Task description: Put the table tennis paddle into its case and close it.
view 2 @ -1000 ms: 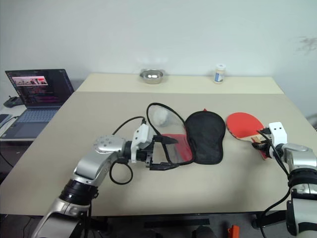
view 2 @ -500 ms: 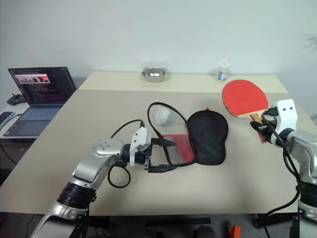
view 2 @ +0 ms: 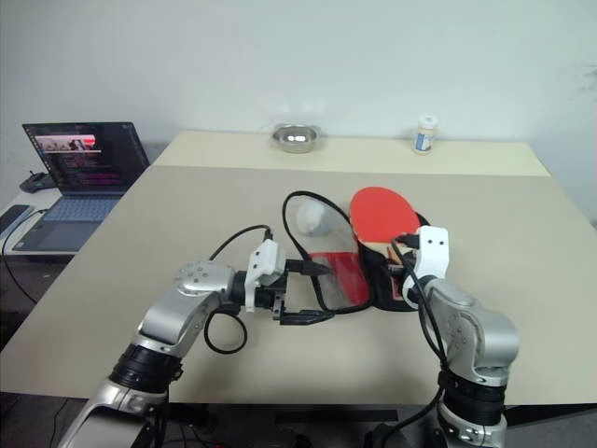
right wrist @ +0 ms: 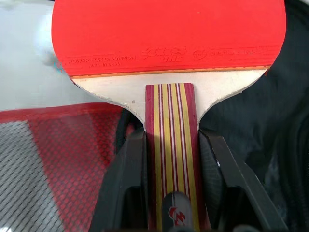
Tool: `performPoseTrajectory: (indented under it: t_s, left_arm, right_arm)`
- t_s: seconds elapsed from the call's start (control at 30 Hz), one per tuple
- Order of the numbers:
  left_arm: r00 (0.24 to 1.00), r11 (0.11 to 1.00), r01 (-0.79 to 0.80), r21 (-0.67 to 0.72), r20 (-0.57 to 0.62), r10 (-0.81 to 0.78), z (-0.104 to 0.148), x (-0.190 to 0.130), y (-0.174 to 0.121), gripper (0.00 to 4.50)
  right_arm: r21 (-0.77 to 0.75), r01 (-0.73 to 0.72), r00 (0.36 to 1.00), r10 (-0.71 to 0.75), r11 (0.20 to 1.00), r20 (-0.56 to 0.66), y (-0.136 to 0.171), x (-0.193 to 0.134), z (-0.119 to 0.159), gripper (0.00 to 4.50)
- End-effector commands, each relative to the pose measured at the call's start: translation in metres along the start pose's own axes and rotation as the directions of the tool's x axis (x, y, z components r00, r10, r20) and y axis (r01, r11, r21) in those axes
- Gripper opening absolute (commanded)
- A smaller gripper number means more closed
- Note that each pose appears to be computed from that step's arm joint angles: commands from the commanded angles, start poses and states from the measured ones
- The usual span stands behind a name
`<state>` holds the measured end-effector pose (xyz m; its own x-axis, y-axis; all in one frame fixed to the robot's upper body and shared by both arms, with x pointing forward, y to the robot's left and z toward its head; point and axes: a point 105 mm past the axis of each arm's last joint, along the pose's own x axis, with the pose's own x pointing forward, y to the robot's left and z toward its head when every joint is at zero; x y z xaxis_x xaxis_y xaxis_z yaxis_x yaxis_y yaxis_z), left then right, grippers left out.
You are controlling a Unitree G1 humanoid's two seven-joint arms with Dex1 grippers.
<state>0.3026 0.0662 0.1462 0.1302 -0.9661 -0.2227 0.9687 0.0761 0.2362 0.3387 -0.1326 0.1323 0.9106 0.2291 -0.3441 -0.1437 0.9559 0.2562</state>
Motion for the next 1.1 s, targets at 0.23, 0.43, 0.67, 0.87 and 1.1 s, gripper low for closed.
performPoseTrajectory:
  t_s: [0.23, 0.43, 0.67, 0.87, 1.1]
  left_arm:
    - [1.0, 0.999, -0.005, 0.037, 0.023, 0.004, 0.009, 0.0, 0.0, 4.5]
    - [1.0, 0.999, -0.009, 0.032, 0.028, 0.008, 0.009, 0.001, -0.001, 4.5]
    - [1.0, 0.999, -0.012, 0.034, 0.028, 0.011, 0.008, 0.001, -0.001, 4.5]
    - [1.0, 0.999, -0.014, 0.036, 0.025, 0.013, 0.009, 0.001, 0.0, 4.5]
    - [0.999, 0.999, -0.037, 0.019, 0.012, 0.036, 0.006, -0.006, 0.0, 4.5]
  right_arm:
    - [-0.002, 0.073, 0.994, -0.073, 0.997, 0.076, -0.006, 0.01, 0.009, 1.06]
    - [-0.009, 0.083, 0.996, -0.083, 0.997, 0.03, -0.008, 0.013, -0.004, 1.06]
    - [0.023, 0.099, 0.995, -0.099, 0.995, 0.028, -0.012, 0.016, -0.005, 1.93]
    - [0.013, 0.081, 0.995, -0.081, 0.997, 0.05, -0.003, 0.014, -0.001, 3.92]
    - [-0.23, -0.125, 0.983, 0.152, 0.965, 0.103, 0.03, -0.016, 0.017, 4.49]
